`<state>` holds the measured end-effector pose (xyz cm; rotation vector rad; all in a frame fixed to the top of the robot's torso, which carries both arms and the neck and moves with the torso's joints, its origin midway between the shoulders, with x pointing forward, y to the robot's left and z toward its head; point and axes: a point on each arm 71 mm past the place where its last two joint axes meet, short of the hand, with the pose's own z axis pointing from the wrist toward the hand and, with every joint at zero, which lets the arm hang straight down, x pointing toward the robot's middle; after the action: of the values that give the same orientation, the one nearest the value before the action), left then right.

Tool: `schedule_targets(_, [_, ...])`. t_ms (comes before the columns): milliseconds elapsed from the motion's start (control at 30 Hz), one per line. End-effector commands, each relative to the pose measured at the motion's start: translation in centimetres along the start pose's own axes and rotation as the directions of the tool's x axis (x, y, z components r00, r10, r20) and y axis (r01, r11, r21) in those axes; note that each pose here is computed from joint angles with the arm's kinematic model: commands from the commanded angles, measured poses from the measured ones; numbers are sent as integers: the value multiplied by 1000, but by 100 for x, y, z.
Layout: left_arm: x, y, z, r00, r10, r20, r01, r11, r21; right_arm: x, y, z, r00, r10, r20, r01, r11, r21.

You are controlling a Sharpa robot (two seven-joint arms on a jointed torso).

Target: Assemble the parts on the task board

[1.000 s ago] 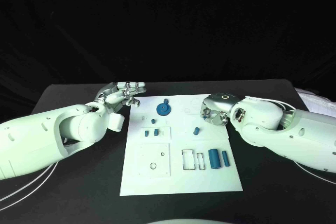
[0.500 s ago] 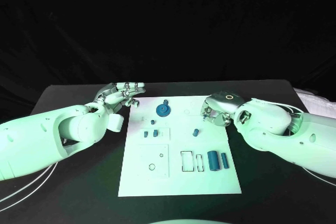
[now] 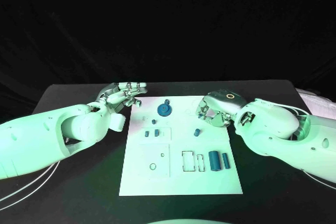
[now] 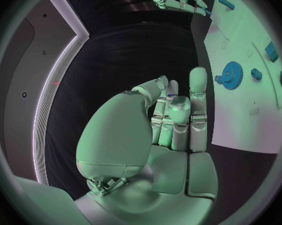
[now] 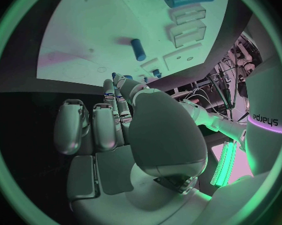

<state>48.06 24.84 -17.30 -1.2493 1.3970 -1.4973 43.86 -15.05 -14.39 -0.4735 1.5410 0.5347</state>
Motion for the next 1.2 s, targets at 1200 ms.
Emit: schedule_targets(1200, [233, 23, 10, 997, -34, -76, 33, 999, -8, 721, 1099, 185, 971, 146, -191, -190, 954, -233])
